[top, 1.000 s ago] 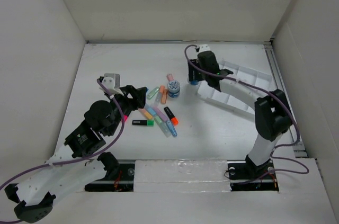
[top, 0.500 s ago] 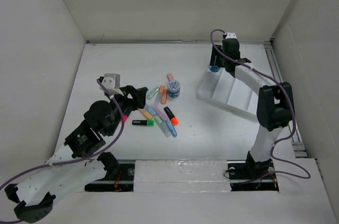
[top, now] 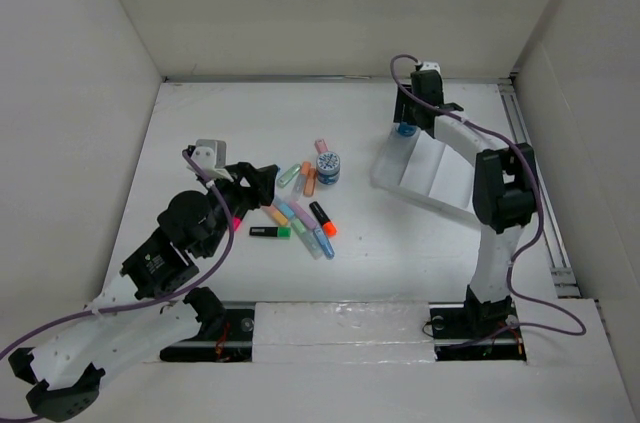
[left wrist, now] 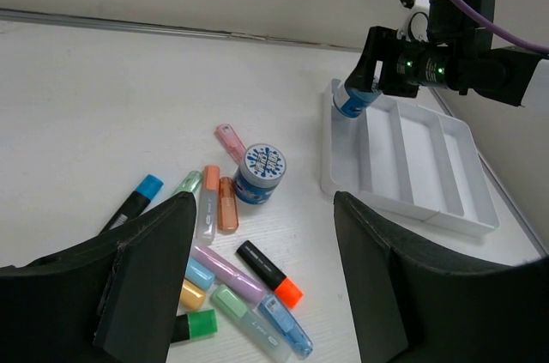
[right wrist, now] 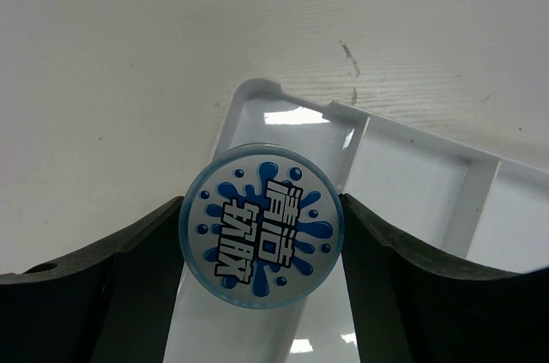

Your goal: Organize the desk

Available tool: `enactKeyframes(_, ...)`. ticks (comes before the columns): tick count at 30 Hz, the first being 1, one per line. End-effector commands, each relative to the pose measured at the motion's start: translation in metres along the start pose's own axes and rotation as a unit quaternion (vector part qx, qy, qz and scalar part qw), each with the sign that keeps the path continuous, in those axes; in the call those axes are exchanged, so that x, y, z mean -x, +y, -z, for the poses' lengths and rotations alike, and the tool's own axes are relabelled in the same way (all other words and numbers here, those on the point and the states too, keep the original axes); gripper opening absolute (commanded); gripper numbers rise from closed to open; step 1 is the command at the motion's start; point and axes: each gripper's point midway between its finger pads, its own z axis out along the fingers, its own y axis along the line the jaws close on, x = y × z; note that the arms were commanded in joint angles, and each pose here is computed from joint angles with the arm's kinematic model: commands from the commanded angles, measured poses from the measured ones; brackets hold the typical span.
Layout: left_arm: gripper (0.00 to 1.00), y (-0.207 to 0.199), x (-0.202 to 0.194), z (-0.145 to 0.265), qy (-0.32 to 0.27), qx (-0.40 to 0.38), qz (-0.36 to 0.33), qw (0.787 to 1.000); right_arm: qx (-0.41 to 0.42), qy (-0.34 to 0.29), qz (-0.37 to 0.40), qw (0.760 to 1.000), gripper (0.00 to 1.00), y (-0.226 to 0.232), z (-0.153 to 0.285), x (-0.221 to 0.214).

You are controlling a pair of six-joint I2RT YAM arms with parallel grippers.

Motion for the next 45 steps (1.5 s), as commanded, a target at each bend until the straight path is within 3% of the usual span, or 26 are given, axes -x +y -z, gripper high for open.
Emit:
enactKeyframes(1, 0.61, -0.003, 0.008, 0.000, -0.019, -0.008, 0.008, 1.000, -0.024, -0.056, -0.020, 0.998, 0.45, 0.000, 0.006, 0.034)
enactKeyframes(6, 0.61, -0.002, 0.007, -0.001, -0.018, -0.005, 0.007, 1.000, -0.020, -0.069, -0.033, 0.997, 0.47, -0.003, 0.006, 0.038)
enactKeyframes(12, 0.61, -0.003, 0.007, -0.001, -0.017, -0.007, 0.007, 1.000, -0.017, -0.034, -0.021, 0.999, 0.73, 0.000, -0.012, 0.033)
enactKeyframes(15, 0.61, -0.002, 0.008, -0.001, -0.019, -0.005, 0.007, 1.000, -0.013, -0.041, -0.019, 0.999, 0.91, 0.004, -0.003, 0.038)
enactKeyframes(18, 0.61, -0.003, 0.008, -0.002, -0.018, -0.005, 0.007, 1.000, -0.001, -0.049, -0.019, 0.999, 0.92, 0.010, 0.010, 0.042)
enactKeyframes(20, 0.61, -0.003, 0.008, -0.002, -0.018, -0.005, 0.007, 1.000, 0.018, -0.065, -0.017, 0.998, 0.88, 0.024, 0.033, 0.053)
enactKeyframes(22, 0.61, -0.003, 0.008, -0.002, -0.018, -0.004, 0.008, 1.000, 0.055, -0.071, -0.008, 0.996, 0.60, 0.044, 0.057, 0.048)
enactKeyframes(24, 0.61, -0.002, 0.009, -0.002, -0.020, -0.003, 0.008, 1.000, 0.101, -0.075, 0.009, 0.992, 0.12, 0.086, 0.079, 0.034)
enactKeyframes(25, 0.61, -0.002, 0.010, -0.001, -0.022, -0.001, 0.009, 1.000, 0.121, -0.062, 0.020, 0.991, 0.00, 0.100, 0.085, 0.015)
enactKeyframes(26, 0.61, -0.001, 0.010, -0.001, -0.022, 0.001, 0.009, 1.000, 0.156, -0.075, 0.034, 0.984, 0.00, 0.133, 0.107, 0.009)
enactKeyframes(27, 0.61, 0.000, 0.008, -0.002, -0.021, 0.002, 0.009, 1.000, 0.171, -0.075, 0.041, 0.982, 0.02, 0.148, 0.115, -0.002)
enactKeyframes(28, 0.61, 0.000, 0.009, -0.001, -0.023, 0.002, 0.010, 1.000, 0.190, -0.077, 0.051, 0.977, 0.25, 0.164, 0.124, -0.010)
enactKeyframes(30, 0.61, 0.000, 0.010, 0.000, -0.024, 0.001, 0.010, 1.000, 0.212, -0.064, 0.081, 0.972, 0.58, 0.197, 0.140, -0.040)
enactKeyframes(31, 0.61, 0.000, 0.010, -0.001, -0.024, 0.001, 0.011, 1.000, 0.206, -0.063, 0.093, 0.972, 0.85, 0.203, 0.142, -0.047)
enactKeyframes(33, 0.61, -0.001, 0.011, 0.000, -0.024, -0.001, 0.012, 1.000, 0.193, -0.047, 0.121, 0.973, 0.99, 0.216, 0.141, -0.064)
enactKeyframes(41, 0.61, -0.002, 0.014, 0.002, -0.030, -0.006, 0.015, 0.999, 0.163, -0.019, 0.133, 0.978, 1.00, 0.221, 0.108, -0.080)
enactKeyframes(45, 0.61, -0.002, 0.013, 0.002, -0.028, -0.007, 0.014, 0.999, 0.151, -0.010, 0.138, 0.979, 0.95, 0.225, 0.092, -0.087)
